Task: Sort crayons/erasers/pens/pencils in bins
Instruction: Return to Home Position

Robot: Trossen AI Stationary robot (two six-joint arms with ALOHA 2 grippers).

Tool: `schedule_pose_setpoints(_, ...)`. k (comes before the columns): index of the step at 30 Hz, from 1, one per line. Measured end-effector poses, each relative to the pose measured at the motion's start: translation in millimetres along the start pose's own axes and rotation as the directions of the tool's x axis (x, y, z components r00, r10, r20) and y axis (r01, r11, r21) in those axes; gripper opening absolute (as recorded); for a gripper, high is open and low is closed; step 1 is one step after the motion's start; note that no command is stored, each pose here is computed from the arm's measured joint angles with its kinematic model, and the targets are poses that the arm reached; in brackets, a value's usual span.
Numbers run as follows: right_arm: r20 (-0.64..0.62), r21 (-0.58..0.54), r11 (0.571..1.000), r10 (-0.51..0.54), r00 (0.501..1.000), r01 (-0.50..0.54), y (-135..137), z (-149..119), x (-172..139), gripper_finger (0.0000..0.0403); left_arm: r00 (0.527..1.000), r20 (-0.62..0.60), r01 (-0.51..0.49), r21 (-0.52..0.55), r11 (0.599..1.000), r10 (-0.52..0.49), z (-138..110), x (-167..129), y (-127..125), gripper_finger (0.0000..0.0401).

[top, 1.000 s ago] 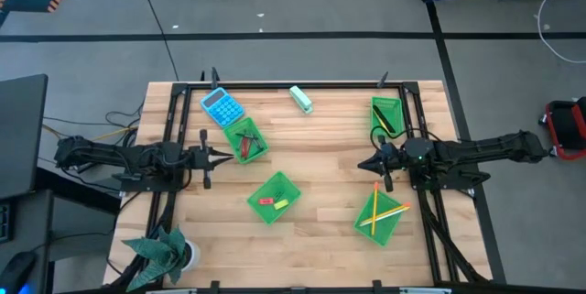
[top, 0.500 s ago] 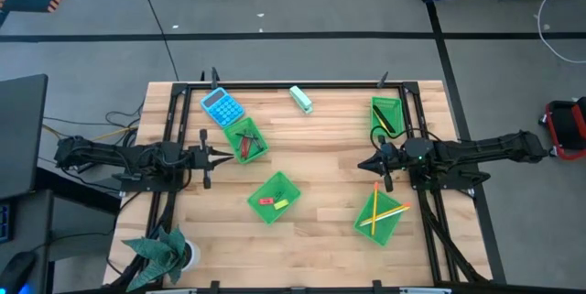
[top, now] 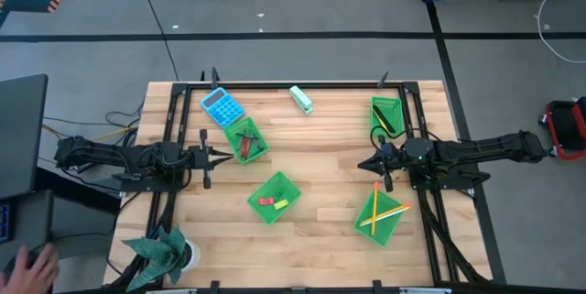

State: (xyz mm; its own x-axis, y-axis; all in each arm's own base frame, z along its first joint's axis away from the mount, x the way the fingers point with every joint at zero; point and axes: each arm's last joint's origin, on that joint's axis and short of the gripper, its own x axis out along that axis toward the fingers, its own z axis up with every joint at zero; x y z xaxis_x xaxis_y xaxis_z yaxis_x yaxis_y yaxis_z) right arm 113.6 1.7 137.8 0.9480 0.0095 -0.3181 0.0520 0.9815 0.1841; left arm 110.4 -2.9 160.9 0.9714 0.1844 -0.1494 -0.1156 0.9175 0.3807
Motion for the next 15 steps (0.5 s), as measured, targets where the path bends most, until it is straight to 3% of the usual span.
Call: schedule_pose_setpoints(15, 0.000, 0.000, 1.000, 0.000, 1.000, 0.000, 0.0, 0.0, 0.0, 0.0013, 1.000, 0.000, 0.000, 0.000, 1.000, 0.000, 0.1, 0.0, 0.0, 0.0023)
